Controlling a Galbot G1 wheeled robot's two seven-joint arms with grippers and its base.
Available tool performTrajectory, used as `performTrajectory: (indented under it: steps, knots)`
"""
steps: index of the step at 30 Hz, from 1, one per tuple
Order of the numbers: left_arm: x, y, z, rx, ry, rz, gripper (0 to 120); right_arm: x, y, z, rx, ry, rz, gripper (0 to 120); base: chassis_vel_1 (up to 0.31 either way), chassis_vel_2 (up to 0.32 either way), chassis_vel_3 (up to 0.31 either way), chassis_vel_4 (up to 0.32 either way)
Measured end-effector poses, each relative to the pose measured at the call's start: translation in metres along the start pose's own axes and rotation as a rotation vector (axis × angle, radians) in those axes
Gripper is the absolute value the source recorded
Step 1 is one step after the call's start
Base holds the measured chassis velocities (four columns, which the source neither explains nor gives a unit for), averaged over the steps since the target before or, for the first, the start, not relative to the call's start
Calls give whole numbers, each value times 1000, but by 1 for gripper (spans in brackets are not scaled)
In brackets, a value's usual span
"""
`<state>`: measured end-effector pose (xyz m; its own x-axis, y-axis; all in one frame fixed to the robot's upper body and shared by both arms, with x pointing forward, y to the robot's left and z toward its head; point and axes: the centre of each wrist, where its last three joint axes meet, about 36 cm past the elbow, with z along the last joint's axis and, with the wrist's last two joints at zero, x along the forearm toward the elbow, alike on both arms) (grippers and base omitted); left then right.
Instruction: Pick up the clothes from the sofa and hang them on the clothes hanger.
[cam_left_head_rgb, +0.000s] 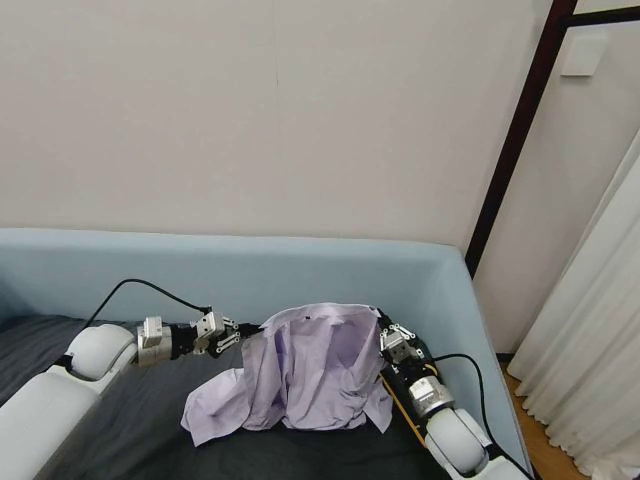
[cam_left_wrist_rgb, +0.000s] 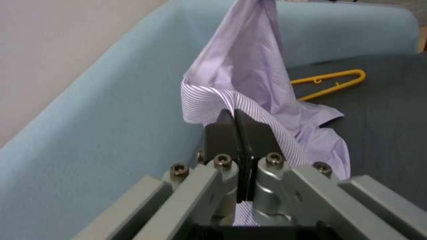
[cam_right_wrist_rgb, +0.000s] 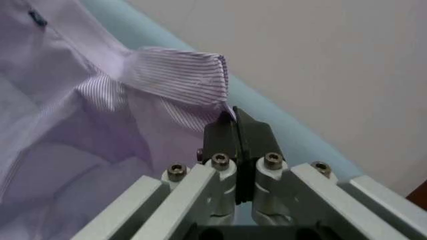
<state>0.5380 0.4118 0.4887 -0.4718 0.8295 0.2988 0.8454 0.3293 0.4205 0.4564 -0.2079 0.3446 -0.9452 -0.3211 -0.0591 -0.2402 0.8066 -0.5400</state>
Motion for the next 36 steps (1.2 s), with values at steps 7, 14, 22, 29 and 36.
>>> performTrajectory:
  steps: [7,14,22,29,36]
  knots:
    - [2,21,6,-7,37,-1,0,8,9,5,-298,160,-76,17,0,0,0,0]
    - [-2,24,13,-2,52,1,0,19,0,29,-456,421,-98,40,0,0,0,0]
    - [-5,26,12,-10,45,2,0,15,-12,53,-479,738,-37,68,0,0,0,0]
    - [-3,26,13,-16,36,-5,0,-13,-22,97,-438,845,-52,97,0,0,0,0]
    - [2,26,15,-16,30,-18,0,-35,-34,119,-425,841,-66,100,0,0,0,0]
